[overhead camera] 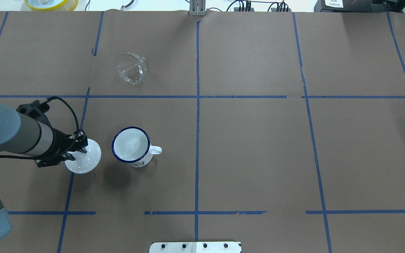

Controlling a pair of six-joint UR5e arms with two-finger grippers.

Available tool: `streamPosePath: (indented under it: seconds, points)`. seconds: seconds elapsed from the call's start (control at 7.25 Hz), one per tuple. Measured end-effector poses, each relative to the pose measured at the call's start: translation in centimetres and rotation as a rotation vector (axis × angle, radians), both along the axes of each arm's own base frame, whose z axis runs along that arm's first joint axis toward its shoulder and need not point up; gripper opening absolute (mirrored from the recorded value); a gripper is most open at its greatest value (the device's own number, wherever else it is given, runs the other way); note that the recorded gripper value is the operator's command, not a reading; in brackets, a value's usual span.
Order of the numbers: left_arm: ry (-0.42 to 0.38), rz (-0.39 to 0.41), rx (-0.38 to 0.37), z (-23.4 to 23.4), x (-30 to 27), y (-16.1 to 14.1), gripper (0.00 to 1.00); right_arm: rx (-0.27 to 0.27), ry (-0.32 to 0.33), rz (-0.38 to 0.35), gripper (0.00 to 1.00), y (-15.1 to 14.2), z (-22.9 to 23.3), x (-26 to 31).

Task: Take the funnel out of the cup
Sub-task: 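Lift the white lid with the left gripper and carry it over the mug, then lower the white lid onto the mug rim and settle it with the left gripper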

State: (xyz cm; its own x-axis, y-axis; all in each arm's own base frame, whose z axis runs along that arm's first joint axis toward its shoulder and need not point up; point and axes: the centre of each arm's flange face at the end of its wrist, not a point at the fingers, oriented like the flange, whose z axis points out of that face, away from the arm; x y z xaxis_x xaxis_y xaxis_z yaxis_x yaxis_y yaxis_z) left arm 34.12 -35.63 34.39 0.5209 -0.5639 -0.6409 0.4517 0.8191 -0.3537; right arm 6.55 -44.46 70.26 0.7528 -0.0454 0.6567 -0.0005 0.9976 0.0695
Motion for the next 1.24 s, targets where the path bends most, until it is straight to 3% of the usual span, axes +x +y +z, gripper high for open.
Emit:
streamPosePath:
  seconds: [0.28,0.69,0.97,1.24]
  points:
    - [-0.006,-0.003,0.012,-3.6,-1.9,0.2,0.00,0.000,0.000,0.000,1.00,0.0,0.0,0.0]
    - [-0.035,-0.004,-0.017,-10.3,1.4,-2.4,0.00,-0.001,0.000,0.000,1.00,0.0,0.0,0.0]
    - [-0.050,0.003,-0.039,-11.8,5.4,-4.3,0.00,-0.001,0.000,0.000,1.00,0.0,0.0,0.0]
    - [-0.035,0.018,-0.050,-12.2,7.4,-4.2,0.00,-0.001,0.000,0.000,1.00,0.0,0.0,0.0]
